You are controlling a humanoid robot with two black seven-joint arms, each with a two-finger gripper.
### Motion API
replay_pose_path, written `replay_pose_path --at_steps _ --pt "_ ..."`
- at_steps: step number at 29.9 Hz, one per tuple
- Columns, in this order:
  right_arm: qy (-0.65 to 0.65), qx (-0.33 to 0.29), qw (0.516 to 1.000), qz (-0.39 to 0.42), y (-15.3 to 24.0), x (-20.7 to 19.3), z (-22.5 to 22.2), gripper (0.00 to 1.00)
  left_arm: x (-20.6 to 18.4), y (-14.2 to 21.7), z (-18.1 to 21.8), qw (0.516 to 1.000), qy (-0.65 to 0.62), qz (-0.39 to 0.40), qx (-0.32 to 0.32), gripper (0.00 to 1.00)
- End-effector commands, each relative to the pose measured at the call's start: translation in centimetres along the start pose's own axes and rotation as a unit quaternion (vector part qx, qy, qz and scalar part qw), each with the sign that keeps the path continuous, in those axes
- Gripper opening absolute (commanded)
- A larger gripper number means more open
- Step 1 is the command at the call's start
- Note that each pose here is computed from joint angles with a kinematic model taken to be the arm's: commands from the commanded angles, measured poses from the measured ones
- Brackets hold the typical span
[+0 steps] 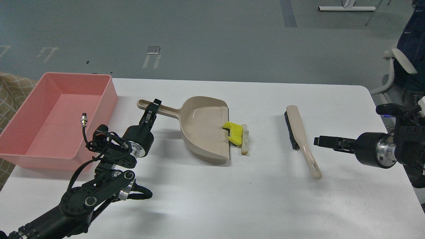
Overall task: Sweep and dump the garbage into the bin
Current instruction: 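Move the right gripper down to the wooden brush handle, then grasp the brush handle with the right gripper and lift it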
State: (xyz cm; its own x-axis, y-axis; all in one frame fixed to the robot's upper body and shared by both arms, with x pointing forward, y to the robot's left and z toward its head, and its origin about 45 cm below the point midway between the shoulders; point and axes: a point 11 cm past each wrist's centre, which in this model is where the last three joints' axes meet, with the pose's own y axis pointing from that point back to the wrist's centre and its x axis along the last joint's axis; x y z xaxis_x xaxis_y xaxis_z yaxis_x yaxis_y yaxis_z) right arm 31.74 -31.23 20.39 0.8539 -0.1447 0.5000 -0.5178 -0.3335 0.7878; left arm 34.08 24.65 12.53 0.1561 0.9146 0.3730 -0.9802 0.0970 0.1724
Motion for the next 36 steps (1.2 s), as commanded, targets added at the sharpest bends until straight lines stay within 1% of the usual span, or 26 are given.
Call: replay_pose_path --at_steps 1,2,6,7,8,17,19,24,31,33,36 --pt "0.002 0.010 1.000 -0.013 -1.1 -0.9 -1.1 0.93 -0.1 0.0 0.0 1.000 0.000 -0.001 0.000 0.00" --pt "0.005 0.007 1.000 -0.019 -1.2 -1.3 -0.9 0.91 -0.1 0.0 0.0 1.000 0.000 -0.001 0.001 0.00" --pt "0.020 0.000 0.999 -0.027 -1.4 -1.8 -0.7 0.88 -0.1 0.0 0.0 1.000 0.000 -0.001 0.000 0.00" --pt "0.023 -0.002 0.999 -0.027 -1.5 -1.9 -0.6 0.84 -0.1 0.0 0.0 1.000 0.001 -0.001 0.000 0.00" --pt "0.024 -0.002 0.999 -0.029 -1.5 -2.0 -0.7 0.83 -0.1 0.0 0.0 1.000 0.000 -0.002 0.000 0.00" --pt "0.029 0.017 0.999 -0.035 -2.5 -2.5 -2.1 0.82 0.3 0.0 0.1 1.000 -0.003 0.001 -0.003 0.00" --pt "0.032 0.018 0.999 -0.036 -2.6 -2.6 -2.3 0.79 0.3 0.0 0.1 1.000 -0.003 0.002 -0.003 0.00" --pt "0.038 0.014 0.998 -0.037 -2.7 -2.9 -2.1 0.79 0.3 0.0 0.3 1.000 -0.002 0.001 -0.005 0.00" --pt "0.035 0.012 0.998 -0.043 -2.8 -3.5 -1.9 0.74 0.6 0.0 0.2 1.000 -0.005 0.004 -0.004 0.00" --pt "0.034 0.009 0.998 -0.046 -2.8 -3.7 -1.7 0.65 0.6 0.0 0.2 1.000 -0.005 0.004 -0.004 0.00" --pt "0.033 0.009 0.998 -0.046 -2.8 -3.7 -1.7 0.57 0.7 0.1 0.1 1.000 -0.006 0.004 -0.003 0.00"
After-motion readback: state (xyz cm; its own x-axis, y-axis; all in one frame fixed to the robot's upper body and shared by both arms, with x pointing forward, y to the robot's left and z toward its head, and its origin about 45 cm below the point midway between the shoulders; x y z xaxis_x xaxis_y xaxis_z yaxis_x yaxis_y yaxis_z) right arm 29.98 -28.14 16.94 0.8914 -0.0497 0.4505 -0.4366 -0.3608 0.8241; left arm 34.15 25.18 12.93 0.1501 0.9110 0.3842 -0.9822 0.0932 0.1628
